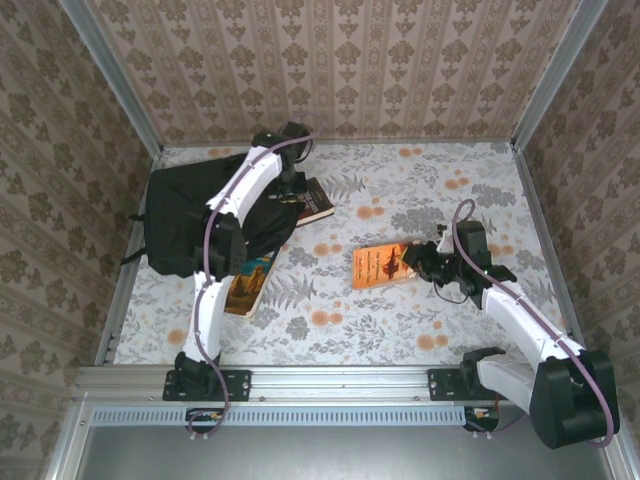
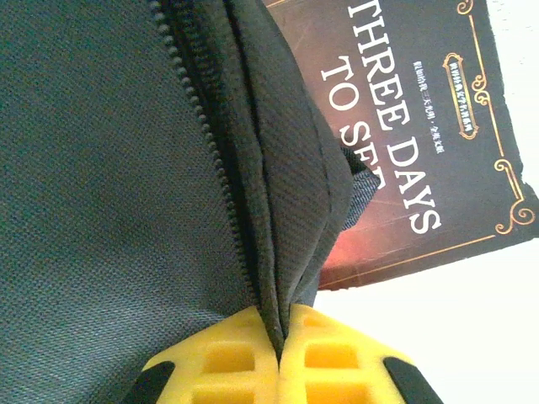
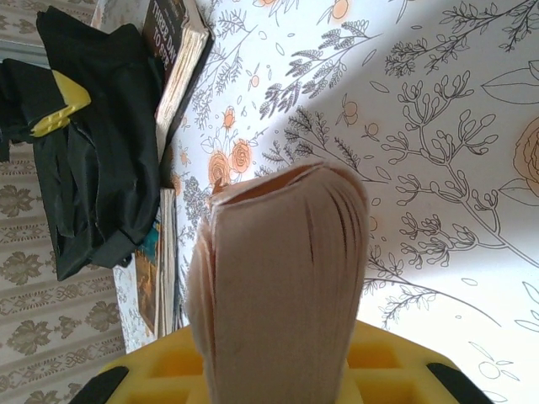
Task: Pack the student bag
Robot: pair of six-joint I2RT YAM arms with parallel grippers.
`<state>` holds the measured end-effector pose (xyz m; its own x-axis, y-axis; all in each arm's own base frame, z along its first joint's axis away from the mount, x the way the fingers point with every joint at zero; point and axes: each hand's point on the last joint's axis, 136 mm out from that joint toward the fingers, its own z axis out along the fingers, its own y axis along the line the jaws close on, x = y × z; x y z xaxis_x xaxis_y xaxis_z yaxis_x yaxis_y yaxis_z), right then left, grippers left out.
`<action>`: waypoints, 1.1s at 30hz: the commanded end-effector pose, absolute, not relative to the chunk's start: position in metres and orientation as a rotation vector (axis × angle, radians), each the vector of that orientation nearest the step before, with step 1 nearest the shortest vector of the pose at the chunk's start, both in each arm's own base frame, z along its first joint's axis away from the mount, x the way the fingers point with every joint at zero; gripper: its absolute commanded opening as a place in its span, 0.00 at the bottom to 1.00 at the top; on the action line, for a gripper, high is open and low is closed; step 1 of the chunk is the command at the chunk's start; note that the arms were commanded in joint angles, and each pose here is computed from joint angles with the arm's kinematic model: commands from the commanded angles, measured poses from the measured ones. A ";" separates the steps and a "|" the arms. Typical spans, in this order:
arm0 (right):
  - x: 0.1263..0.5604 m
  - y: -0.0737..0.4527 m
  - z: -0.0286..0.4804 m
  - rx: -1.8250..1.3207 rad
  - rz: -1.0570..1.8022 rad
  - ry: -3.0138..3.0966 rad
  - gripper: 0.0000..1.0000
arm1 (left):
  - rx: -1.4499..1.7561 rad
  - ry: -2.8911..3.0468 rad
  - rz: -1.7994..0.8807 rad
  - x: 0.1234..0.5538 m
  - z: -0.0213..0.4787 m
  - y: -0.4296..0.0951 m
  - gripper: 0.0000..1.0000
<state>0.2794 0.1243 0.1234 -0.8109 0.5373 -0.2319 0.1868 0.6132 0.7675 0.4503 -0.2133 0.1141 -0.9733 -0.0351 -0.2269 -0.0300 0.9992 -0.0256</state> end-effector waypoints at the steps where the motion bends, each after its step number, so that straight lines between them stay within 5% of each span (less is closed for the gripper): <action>1: 0.284 0.129 0.139 0.518 1.116 2.336 0.00 | -0.084 2.878 -0.053 0.449 0.147 -0.191 0.00; 9: 0.286 0.132 0.153 0.478 1.125 2.313 0.00 | -0.027 2.795 -0.138 0.427 0.206 -0.186 0.00; 19: 0.295 0.151 0.184 0.382 1.153 2.281 0.00 | 0.128 2.833 -0.482 0.377 0.221 -0.220 0.00; 30: 0.283 0.091 0.172 0.599 0.737 2.282 0.00 | 0.883 2.719 -0.730 0.234 0.213 -0.308 0.00; 33: 0.278 0.075 0.170 0.651 0.645 2.266 0.00 | 0.898 2.772 -0.682 0.217 0.192 -0.302 0.19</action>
<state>0.2812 0.0998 0.1704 -0.7020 0.5771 -0.4173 0.1916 0.7174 0.6697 0.2215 -0.2955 0.1844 -0.8417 0.4966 -0.2118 0.5399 0.7710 -0.3377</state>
